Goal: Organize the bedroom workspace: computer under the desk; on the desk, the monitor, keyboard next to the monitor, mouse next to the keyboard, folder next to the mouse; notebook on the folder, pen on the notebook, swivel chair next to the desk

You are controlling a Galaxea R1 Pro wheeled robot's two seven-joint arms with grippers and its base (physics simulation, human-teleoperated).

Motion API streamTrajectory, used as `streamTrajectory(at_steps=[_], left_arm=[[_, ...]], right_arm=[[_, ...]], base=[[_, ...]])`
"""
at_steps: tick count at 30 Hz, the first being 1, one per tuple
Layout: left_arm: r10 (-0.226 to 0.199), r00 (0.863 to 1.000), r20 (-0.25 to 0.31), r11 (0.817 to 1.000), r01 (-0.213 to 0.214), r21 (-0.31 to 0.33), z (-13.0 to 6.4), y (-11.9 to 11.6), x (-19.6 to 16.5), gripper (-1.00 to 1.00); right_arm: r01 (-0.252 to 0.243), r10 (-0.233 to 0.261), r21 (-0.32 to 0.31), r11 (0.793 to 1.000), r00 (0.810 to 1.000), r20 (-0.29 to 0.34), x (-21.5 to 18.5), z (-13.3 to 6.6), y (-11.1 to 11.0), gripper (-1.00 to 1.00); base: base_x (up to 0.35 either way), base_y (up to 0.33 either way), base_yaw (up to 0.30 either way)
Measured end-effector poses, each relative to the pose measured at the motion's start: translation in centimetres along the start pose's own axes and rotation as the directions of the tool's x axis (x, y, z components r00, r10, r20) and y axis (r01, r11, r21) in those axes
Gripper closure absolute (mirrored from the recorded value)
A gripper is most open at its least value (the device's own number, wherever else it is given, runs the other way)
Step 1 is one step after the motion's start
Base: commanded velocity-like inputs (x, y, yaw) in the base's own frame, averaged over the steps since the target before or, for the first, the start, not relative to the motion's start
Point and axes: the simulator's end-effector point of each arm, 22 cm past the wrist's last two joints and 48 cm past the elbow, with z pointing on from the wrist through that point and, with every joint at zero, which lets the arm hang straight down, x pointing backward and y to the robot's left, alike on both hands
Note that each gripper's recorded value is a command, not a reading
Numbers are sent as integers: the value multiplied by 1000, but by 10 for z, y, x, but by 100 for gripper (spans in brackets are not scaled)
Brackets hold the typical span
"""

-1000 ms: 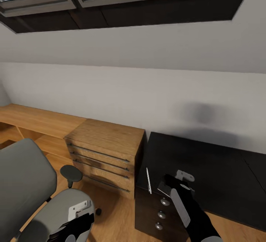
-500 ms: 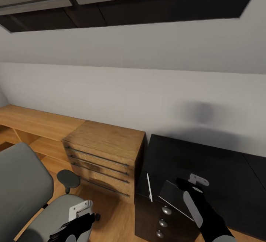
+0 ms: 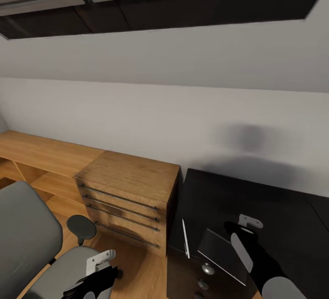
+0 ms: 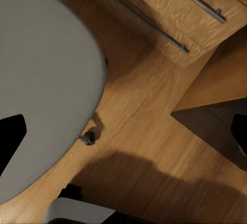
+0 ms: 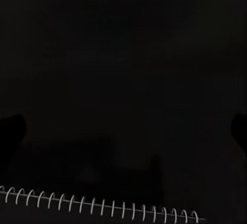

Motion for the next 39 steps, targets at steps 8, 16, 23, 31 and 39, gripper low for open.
streamTrajectory(at_steps=[8, 16, 23, 31, 39], left_arm=[[9, 1000, -8, 1000, -9, 10, 0, -5, 4, -100], [9, 1000, -9, 1000, -9, 14, 0, -6, 4, -100], [-13, 1000, 4, 999, 13, 36, -5, -12, -4, -100], [-20, 1000, 3, 999, 20, 43, -6, -13, -4, -100], [-21, 1000, 4, 999, 21, 44, -6, -13, -5, -100]], right_arm=[[68, -67, 39, 997, 997, -32, 13, 10, -10, -100], [80, -78, 25, 996, 995, -66, 22, 16, -6, -100], [81, -79, 18, 997, 995, -67, 22, 17, -5, -100], [81, -79, 20, 997, 994, -82, 27, 17, -7, -100], [92, -86, 35, 995, 987, -136, 38, 22, -10, -100]], base=[[86, 0, 0], [49, 0, 0], [2, 0, 0], [0, 0, 0], [0, 0, 0]])
